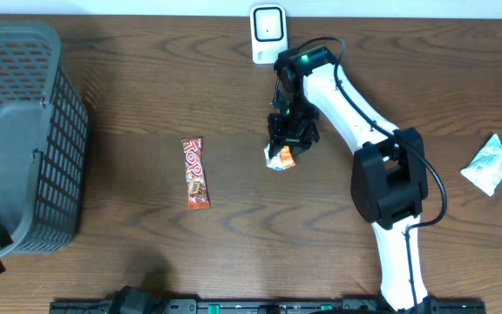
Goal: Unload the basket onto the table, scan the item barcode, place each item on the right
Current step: 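Lift the Kleenex pack and carry it up toward the scanner, then hold the Kleenex pack against the scanner window with the right gripper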
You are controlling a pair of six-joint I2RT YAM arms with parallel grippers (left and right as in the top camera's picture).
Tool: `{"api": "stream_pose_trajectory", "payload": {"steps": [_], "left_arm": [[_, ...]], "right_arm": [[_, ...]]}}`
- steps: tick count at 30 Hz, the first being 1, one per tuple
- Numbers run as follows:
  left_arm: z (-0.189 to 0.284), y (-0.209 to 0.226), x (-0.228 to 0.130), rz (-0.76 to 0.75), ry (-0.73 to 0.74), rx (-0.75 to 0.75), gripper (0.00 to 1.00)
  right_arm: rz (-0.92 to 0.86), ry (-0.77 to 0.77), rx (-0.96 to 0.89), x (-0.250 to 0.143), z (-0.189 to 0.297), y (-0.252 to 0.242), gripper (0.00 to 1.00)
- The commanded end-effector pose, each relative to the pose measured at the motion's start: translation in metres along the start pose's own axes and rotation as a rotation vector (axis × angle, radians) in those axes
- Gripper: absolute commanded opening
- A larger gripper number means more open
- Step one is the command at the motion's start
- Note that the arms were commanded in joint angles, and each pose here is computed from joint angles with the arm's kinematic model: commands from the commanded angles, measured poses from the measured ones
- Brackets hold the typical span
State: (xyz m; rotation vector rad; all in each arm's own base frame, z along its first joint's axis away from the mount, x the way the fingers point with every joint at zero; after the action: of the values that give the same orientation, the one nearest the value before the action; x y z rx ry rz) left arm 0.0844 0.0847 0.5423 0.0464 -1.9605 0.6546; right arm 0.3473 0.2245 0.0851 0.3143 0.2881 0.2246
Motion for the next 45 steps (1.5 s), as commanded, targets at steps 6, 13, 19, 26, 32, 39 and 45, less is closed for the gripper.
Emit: {"api": "stream_pose_trajectory", "payload": {"steps": [6,13,19,26,32,39,45], "left_arm": [[0.002,0.003,0.001,0.012,-0.006,0.01,0.98],[0.002,0.003,0.001,0.012,-0.006,0.01,0.98],[0.002,0.003,0.001,0.012,-0.006,0.01,0.98],[0.002,0.003,0.001,0.012,-0.006,0.01,0.98],[0.002,0.003,0.001,0.012,-0.006,0.01,0.98],[0.002,0.003,0.001,0.012,-0.006,0.01,0.98],[0.002,0.003,0.001,0.012,-0.006,0.01,0.98]], "right_arm": [[0.057,-0.235,-0.059,0.038,0.058,0.011,0.38],[0.126,-0.572,-0.195,0.073,0.141,0.02,0.35],[0.214,-0.855,-0.341,0.12,0.186,0.018,0.35],[0.246,-1.056,-0.418,0.17,0.197,0.014,0.34],[0.301,-1.152,-0.444,0.219,0.17,0.006,0.35],[0.352,-1.295,-0.493,0.273,0.141,-0.004,0.37],[0.323,-1.36,-0.52,0.288,0.134,-0.012,0.4]]}}
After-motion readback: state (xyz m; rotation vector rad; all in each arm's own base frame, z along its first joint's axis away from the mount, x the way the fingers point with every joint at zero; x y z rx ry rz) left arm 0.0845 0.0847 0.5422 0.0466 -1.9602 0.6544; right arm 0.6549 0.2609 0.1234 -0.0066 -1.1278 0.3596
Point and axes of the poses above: each gripper's point midway between its finger pads, its own z axis back along the fingers, its own y axis along the line the jaws close on, x = y × z, the point moved 2 cm from there along z, back along the fingers, and after that the axes turned 8 degrees about z, right-handed, at the moved point
